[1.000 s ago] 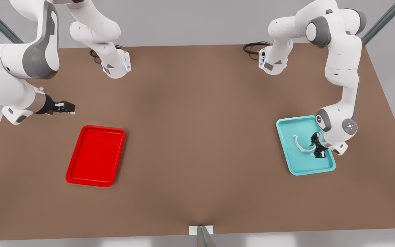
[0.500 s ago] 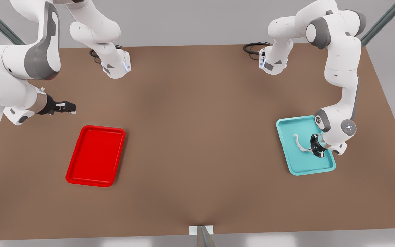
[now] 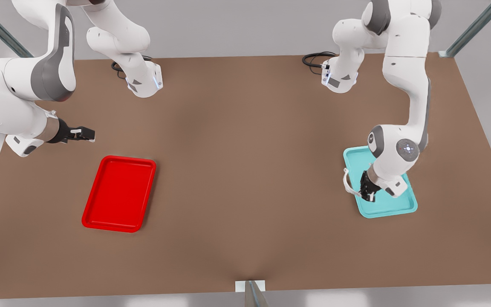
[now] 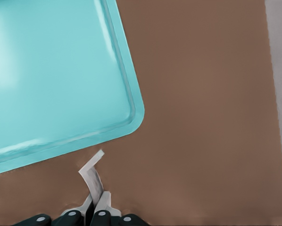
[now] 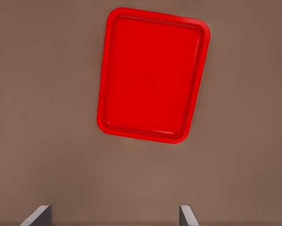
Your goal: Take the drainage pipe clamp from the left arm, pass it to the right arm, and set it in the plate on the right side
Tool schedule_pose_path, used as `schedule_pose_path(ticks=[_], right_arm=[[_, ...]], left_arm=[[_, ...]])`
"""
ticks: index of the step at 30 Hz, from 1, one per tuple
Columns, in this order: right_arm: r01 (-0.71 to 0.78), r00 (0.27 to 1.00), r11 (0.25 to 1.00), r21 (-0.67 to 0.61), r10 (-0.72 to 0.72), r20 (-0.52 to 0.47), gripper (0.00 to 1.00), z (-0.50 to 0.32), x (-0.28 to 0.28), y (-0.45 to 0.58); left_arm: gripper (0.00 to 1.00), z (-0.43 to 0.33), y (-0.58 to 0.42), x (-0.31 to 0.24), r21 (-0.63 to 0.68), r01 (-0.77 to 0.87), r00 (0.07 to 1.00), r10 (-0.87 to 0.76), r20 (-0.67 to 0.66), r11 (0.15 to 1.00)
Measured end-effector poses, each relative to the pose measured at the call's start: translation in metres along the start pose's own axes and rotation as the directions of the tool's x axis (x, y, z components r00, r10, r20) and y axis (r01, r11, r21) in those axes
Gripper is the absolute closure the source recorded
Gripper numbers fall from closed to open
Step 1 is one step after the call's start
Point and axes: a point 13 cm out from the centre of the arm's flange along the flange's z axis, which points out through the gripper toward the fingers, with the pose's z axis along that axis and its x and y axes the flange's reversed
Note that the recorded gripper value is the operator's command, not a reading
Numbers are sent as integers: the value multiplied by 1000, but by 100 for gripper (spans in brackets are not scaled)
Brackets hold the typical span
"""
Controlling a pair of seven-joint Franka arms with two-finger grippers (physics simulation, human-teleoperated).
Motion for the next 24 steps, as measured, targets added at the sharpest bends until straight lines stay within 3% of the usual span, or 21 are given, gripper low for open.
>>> schedule_pose_path(ticks=[6, 10, 15, 18, 24], right_arm=[[0, 1000, 1000, 0, 0, 0, 0, 0, 0, 0], [1, 1000, 1000, 0, -1, -2, 0, 1, 0, 1], [29, 998, 999, -17, -29, -47, 0, 32, -23, 20], [159, 985, 986, -43, -162, -63, 0, 72, -43, 120], [228, 974, 971, -77, -227, 17, 0, 126, -60, 238]], left_arm=[[79, -16, -83, 239, 27, -278, 959, 279, -51, 960], [79, -9, -78, 319, -25, -302, 953, 301, -38, 953], [79, -14, -53, 380, -81, -245, 969, 245, -13, 966], [79, -8, -51, 401, -88, -156, 988, 155, -10, 984], [79, -4, -41, 413, -115, 83, 997, -83, 7, 990]])
